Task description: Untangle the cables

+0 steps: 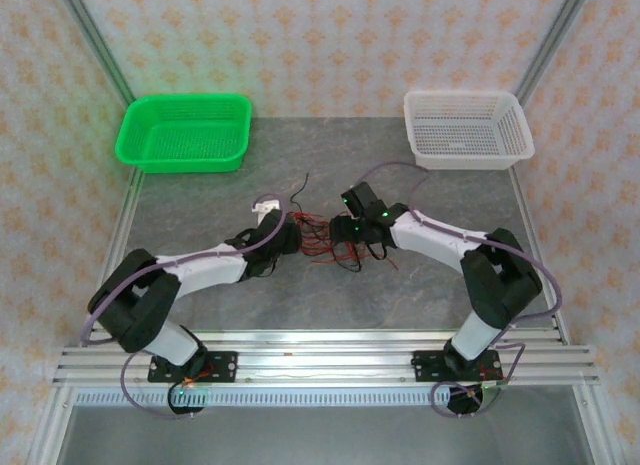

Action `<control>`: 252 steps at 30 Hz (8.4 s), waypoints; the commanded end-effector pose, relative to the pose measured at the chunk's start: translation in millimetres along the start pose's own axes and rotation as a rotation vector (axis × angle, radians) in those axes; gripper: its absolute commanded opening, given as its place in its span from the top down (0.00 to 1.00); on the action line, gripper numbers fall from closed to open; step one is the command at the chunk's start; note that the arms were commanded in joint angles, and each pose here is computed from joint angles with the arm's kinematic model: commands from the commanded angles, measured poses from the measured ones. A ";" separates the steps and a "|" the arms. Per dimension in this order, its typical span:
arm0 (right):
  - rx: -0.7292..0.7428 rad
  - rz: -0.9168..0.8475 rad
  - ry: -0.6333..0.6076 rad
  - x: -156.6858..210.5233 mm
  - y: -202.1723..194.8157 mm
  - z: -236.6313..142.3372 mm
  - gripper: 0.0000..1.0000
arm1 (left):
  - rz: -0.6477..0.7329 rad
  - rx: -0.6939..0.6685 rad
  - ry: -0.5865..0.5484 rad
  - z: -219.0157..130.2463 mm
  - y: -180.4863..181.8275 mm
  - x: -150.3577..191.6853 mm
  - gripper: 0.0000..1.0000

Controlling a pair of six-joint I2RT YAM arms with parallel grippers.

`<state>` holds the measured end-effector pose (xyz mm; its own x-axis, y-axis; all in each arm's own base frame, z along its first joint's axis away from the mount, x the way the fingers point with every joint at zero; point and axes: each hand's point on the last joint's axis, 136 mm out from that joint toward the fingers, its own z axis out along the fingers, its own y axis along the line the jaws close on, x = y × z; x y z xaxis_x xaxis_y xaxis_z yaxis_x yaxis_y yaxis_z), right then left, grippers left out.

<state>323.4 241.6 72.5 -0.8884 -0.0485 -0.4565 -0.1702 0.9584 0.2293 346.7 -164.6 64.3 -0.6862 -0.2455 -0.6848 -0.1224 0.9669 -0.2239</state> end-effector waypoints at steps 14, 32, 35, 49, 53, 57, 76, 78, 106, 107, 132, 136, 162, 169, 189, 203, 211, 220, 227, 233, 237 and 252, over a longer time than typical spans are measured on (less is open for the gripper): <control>0.431 -0.165 -0.013 -3.3 -75.1 -6.1 1.00 | -0.088 -0.251 -0.004 25.7 94.1 -0.5 0.62; -0.327 -0.227 -0.302 -100.9 50.1 -166.7 1.00 | 0.027 0.358 -0.284 -84.6 -7.8 -58.2 0.47; -0.491 -0.270 -0.324 -105.6 65.0 -190.7 1.00 | 0.009 0.400 -0.345 -106.9 -5.9 -64.5 0.45; 0.297 -0.348 -0.540 -203.5 -36.2 -154.9 1.00 | -0.062 0.304 -0.360 -128.8 15.3 -77.6 0.42; 0.255 -0.418 -0.510 -188.9 -24.4 -122.8 1.00 | -0.068 0.273 -0.358 -128.3 18.7 -80.9 0.42; 0.174 -0.467 -0.440 -151.2 0.0 -81.2 1.00 | -0.075 0.220 -0.351 -127.0 25.0 -84.1 0.43; -0.463 -0.097 -0.186 -30.5 114.7 -57.0 0.40 | -0.101 0.174 -0.388 -156.6 29.2 -112.3 0.35; -0.525 -0.058 -0.202 -35.0 116.9 -78.8 0.37 | -0.101 0.196 -0.380 -156.8 24.5 -111.9 0.35; -0.237 0.151 -0.357 -42.5 -12.1 -163.0 0.46 | 0.019 0.301 0.012 -38.8 -50.8 -28.3 0.55; -0.232 0.145 -0.353 -42.2 -13.1 -163.0 0.46 | 0.022 0.290 0.017 -36.4 -48.9 -26.3 0.55; -0.273 0.168 -0.319 -38.7 -7.5 -146.3 0.48 | 0.112 0.116 0.034 10.7 -29.0 -16.6 0.61; -0.279 0.168 -0.307 -37.8 -5.7 -142.7 0.49 | 0.118 0.127 0.043 13.7 -30.1 -12.8 0.67; -0.278 0.180 -0.278 -29.1 -8.0 -132.0 0.49 | 0.142 0.186 0.137 9.8 -21.8 -6.9 0.51; -0.276 0.177 -0.272 -29.5 -7.4 -128.7 0.49 | 0.153 0.114 0.150 19.3 -10.2 -2.8 0.51; -0.366 0.201 -0.229 -31.4 12.9 -105.2 0.47 | 0.180 0.139 0.002 -19.1 -38.8 -54.5 1.00; -0.409 0.155 -0.234 -63.3 52.6 -89.6 0.44 | 0.234 0.246 -0.168 -144.1 -93.0 -131.7 1.00; -0.459 0.161 -0.285 -86.4 74.3 -102.1 0.42 | 0.244 0.265 -0.209 -169.2 -105.5 -154.9 1.00; -0.516 0.181 -0.187 -81.9 103.1 -52.6 0.41 | 0.218 0.244 -0.228 -170.4 -98.0 -154.3 1.00; -0.468 0.199 -0.050 -24.8 101.6 6.2 0.45 | 0.205 0.189 -0.302 -183.4 -91.0 -176.5 1.00; -0.339 0.214 0.018 13.3 69.0 50.8 0.49 | 0.190 0.160 -0.380 -201.7 -92.6 -205.6 1.00; -0.227 0.205 0.027 25.3 46.7 72.2 0.51 | 0.180 0.163 -0.444 -224.7 -97.0 -231.3 1.00; 0.041 0.265 -0.054 20.5 -49.3 59.8 0.52 | 0.153 0.000 -0.686 -310.1 -67.3 -313.6 1.00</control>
<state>341.0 280.3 31.5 -0.8853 0.1908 -0.4241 -0.0588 0.8588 0.5090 346.6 -150.8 498.6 -0.1148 -0.1572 -0.9809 0.0305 0.9864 -0.1617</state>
